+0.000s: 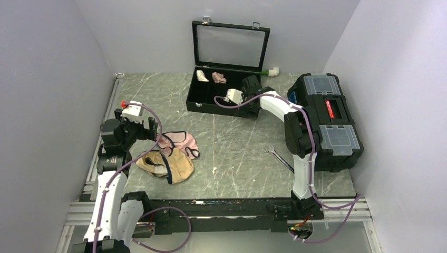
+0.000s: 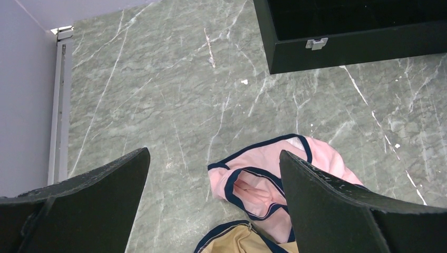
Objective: Roll the underwear
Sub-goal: Move the storage box to the corner of the board.
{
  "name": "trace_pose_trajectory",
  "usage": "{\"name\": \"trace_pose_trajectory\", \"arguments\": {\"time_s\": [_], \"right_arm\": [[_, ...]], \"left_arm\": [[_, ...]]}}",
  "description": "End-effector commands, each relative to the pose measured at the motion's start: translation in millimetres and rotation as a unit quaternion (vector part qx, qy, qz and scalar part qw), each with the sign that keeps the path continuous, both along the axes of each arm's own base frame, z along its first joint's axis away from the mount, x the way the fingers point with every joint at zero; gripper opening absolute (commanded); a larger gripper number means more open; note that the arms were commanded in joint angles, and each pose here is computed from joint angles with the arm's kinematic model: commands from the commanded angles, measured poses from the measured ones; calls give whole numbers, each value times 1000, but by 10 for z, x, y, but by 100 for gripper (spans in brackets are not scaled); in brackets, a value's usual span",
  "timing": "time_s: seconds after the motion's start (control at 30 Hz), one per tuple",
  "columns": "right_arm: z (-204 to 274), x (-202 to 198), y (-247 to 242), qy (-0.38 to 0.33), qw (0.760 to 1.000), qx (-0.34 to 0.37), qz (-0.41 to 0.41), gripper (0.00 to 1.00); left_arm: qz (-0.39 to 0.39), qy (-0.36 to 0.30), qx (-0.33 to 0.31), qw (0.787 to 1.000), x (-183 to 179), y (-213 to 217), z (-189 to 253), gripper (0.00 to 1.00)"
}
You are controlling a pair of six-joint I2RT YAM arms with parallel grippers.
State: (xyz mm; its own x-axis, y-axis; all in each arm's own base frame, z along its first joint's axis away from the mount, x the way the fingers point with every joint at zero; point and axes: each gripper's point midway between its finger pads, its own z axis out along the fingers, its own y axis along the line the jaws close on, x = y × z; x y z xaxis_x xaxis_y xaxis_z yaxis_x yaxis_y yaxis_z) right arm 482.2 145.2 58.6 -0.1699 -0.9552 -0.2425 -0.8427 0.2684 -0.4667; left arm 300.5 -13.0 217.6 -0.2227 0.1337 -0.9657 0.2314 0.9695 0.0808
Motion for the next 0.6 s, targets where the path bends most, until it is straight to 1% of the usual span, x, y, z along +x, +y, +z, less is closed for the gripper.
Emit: {"name": "trace_pose_trajectory", "arguments": {"time_s": [0.0, 0.13, 0.3, 0.43, 0.57], "right_arm": [[261, 385, -267, -71, 996, -36, -33, 86], [283, 424, -208, -70, 997, -14, -41, 85], [304, 245, 39, -44, 998, 36, -3, 83], [328, 123, 157, -35, 998, 54, 7, 84], [515, 51, 206, -46, 996, 79, -4, 88]], "left_arm": [[-2, -22, 7, 1000, 50, 15, 181, 99], [-2, -21, 8, 1000, 48, 15, 175, 99], [-3, -22, 8, 1000, 48, 13, 171, 99], [-6, -19, 10, 1000, 52, 6, 157, 99], [-9, -9, 28, 1000, 68, 28, 136, 99]]}}
